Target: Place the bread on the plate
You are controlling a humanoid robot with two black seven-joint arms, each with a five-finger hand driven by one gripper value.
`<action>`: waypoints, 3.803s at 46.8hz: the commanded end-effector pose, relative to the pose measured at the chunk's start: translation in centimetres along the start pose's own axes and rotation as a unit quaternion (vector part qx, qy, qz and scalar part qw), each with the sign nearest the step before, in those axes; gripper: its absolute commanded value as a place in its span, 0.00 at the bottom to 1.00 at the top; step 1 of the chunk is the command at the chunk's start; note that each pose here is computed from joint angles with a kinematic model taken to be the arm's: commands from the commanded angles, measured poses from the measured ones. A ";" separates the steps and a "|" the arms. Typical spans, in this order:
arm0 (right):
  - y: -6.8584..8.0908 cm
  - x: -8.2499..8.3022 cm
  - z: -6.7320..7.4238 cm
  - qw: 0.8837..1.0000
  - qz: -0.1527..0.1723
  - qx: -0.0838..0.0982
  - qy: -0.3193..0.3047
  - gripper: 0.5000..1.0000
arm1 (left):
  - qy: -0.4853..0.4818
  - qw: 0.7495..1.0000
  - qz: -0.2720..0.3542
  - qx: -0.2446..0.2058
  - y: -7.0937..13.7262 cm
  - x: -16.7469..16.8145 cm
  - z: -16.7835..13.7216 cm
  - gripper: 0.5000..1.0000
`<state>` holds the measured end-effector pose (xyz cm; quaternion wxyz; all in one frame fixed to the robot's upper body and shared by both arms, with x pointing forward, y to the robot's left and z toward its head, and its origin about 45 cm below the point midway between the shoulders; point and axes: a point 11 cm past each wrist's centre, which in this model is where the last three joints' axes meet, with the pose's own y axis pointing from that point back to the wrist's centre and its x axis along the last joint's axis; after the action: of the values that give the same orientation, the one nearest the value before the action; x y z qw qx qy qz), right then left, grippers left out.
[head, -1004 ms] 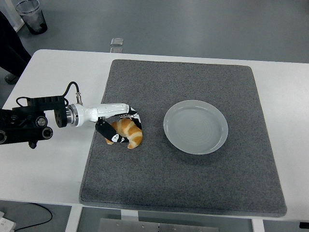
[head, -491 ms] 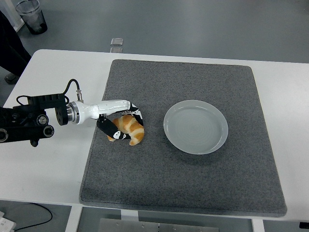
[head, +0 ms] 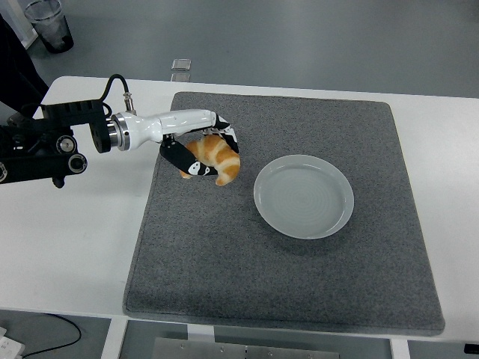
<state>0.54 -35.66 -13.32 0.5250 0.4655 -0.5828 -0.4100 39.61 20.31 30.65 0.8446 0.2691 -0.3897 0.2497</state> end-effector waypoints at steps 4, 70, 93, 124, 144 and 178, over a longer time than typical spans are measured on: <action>0.0 0.0 0.0 1.000 0.000 0.000 0.000 0.90 | -0.015 0.999 0.028 -0.018 -0.4 3.8 2.4 0.00; 0.0 0.0 0.0 1.000 0.000 0.000 0.000 0.90 | -0.063 0.993 -0.035 -0.095 -14.5 -2.7 10.0 0.00; 0.0 0.0 0.0 1.000 0.000 0.000 0.000 0.90 | -0.084 0.991 -0.077 -0.064 -14.0 -7.6 6.0 0.00; 0.0 0.0 0.0 1.000 0.000 0.000 0.001 0.90 | -0.079 0.992 -0.079 -0.056 -14.2 -9.4 5.0 0.00; 0.0 0.0 0.0 1.000 0.000 0.000 0.001 0.90 | -0.077 0.992 -0.085 -0.054 -14.6 -10.5 4.8 0.00; 0.0 0.0 0.0 1.000 0.000 0.000 0.000 0.90 | -0.080 0.993 -0.074 -0.053 -14.6 -10.4 4.8 0.13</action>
<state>0.54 -35.65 -13.32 0.5248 0.4657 -0.5826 -0.4102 40.38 4.36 21.22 0.8402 0.2719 -0.4475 0.1410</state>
